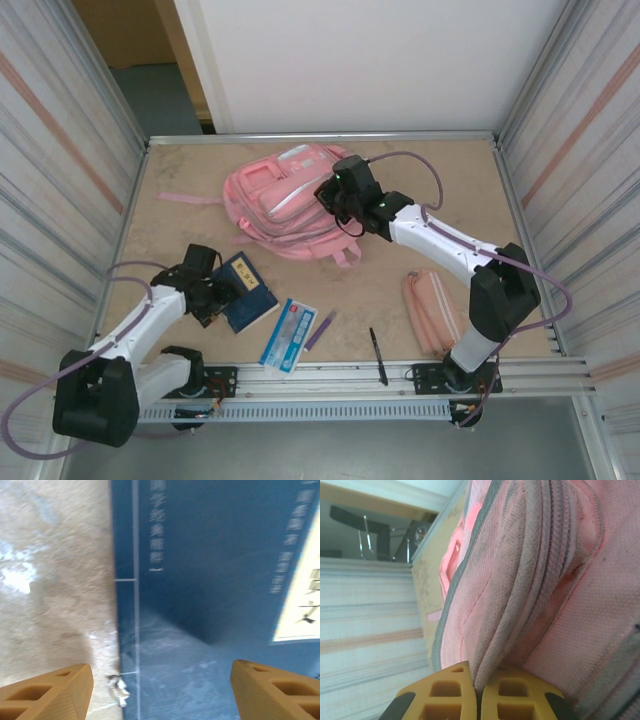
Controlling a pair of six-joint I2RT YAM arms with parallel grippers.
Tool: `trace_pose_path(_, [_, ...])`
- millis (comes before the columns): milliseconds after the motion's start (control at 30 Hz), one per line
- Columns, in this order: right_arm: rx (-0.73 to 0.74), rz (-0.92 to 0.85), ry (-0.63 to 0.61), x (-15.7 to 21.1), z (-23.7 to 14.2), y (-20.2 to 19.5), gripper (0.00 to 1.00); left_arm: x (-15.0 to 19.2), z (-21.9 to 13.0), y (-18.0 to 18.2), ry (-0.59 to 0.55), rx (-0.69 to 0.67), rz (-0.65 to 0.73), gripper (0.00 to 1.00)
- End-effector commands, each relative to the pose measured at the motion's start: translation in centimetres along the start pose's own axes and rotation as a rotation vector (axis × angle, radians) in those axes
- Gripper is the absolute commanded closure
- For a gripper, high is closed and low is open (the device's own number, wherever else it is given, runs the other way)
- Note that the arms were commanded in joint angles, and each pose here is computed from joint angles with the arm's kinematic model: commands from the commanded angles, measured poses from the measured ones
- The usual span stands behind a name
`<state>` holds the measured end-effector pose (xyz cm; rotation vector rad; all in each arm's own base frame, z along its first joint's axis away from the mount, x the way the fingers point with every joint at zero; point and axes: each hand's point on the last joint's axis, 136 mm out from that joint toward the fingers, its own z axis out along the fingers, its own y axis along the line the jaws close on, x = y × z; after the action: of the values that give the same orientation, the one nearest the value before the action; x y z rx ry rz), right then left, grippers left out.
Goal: Pack the student bag
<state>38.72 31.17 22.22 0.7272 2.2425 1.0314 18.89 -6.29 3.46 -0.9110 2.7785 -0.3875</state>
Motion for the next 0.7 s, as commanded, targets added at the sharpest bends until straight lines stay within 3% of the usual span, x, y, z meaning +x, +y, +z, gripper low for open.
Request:
trace_pose_path(0, [-0.170, 0.009, -0.193, -3.4, -3.1, 4.4, 1.00, -1.2, -1.8, -3.9, -0.050, 0.184, 0.057, 0.29])
trace_pose_path(100, [-0.102, 0.024, -0.182, -2.7, -2.2, 1.9, 1.00, -2.3, -3.3, -7.6, -0.087, 0.343, 0.085, 0.31])
trace_pose_path(200, [-0.081, 0.049, -0.174, -2.5, -2.0, 0.6, 1.00, -3.2, -4.1, -10.8, -0.090, 0.404, 0.142, 0.32])
trace_pose_path(300, [-0.103, 0.049, -0.167, -3.1, -2.6, 1.6, 1.00, -3.8, -3.3, -13.3, -0.081, 0.381, 0.234, 0.32])
trace_pose_path(433, [-0.133, 0.033, -0.198, -4.1, -4.2, 3.5, 1.00, -4.8, -1.2, -16.0, -0.033, 0.386, 0.257, 0.33])
trace_pose_path(667, [-0.154, 0.005, -0.315, -6.2, -7.5, 5.3, 1.00, -9.7, 0.2, -20.8, -0.093, 0.352, 0.300, 0.33])
